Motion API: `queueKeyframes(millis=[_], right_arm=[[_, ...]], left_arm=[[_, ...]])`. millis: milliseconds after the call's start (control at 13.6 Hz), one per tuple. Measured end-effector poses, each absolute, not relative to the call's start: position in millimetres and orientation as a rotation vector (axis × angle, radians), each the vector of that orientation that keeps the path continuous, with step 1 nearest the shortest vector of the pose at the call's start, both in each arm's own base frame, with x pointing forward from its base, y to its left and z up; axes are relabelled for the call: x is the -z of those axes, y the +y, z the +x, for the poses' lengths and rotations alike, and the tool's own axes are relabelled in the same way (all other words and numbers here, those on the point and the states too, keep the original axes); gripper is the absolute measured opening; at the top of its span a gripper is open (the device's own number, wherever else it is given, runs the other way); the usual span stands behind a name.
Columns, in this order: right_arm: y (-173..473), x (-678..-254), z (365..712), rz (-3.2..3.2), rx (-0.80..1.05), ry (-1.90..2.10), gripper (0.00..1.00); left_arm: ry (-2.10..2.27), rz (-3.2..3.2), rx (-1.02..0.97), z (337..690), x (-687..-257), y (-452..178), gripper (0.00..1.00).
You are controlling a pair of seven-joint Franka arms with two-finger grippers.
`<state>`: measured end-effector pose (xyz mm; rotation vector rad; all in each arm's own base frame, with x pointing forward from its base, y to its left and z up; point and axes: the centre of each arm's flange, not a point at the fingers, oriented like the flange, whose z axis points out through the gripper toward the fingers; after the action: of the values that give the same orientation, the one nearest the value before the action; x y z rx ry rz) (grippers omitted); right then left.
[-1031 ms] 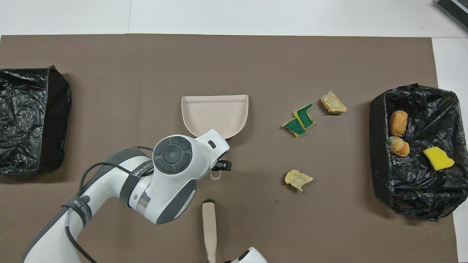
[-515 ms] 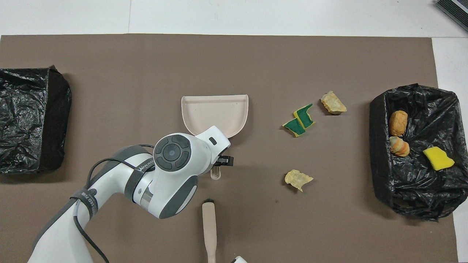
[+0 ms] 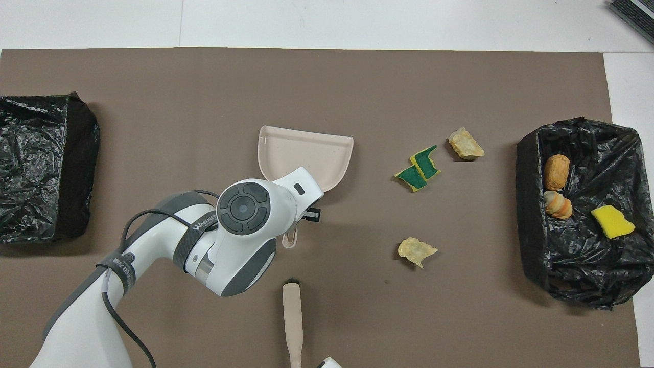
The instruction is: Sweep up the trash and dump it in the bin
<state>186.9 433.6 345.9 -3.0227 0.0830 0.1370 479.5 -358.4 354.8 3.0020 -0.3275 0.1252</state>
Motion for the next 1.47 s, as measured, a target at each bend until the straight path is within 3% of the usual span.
queueKeyframes(millis=[74, 147, 442, 662, 1031, 1472], right_arm=[[434, -346, 187, -3.023, -0.137, 0.083, 0.32], [434, -346, 187, -3.023, -0.138, 0.083, 0.26], [439, -357, 204, -3.055, -0.172, 0.104, 0.26], [408, -387, 256, -3.099, -0.232, 0.137, 0.26], [300, -427, 335, -3.121, -0.324, 0.089, 0.26], [180, -437, 440, -3.227, -0.159, 0.092, 0.26]], left_arm=[[-0.348, 3.014, -0.133, 481, -354, -358, 0.32], [-0.374, 3.031, -0.134, 481, -355, -357, 0.32], [-0.762, 3.079, -0.054, 483, -370, -337, 0.32], [-1.218, 2.986, 0.053, 491, -385, -301, 0.32], [-1.544, 2.838, 0.153, 487, -382, -288, 0.32], [-1.648, 2.774, 0.195, 465, -373, -309, 0.32]])
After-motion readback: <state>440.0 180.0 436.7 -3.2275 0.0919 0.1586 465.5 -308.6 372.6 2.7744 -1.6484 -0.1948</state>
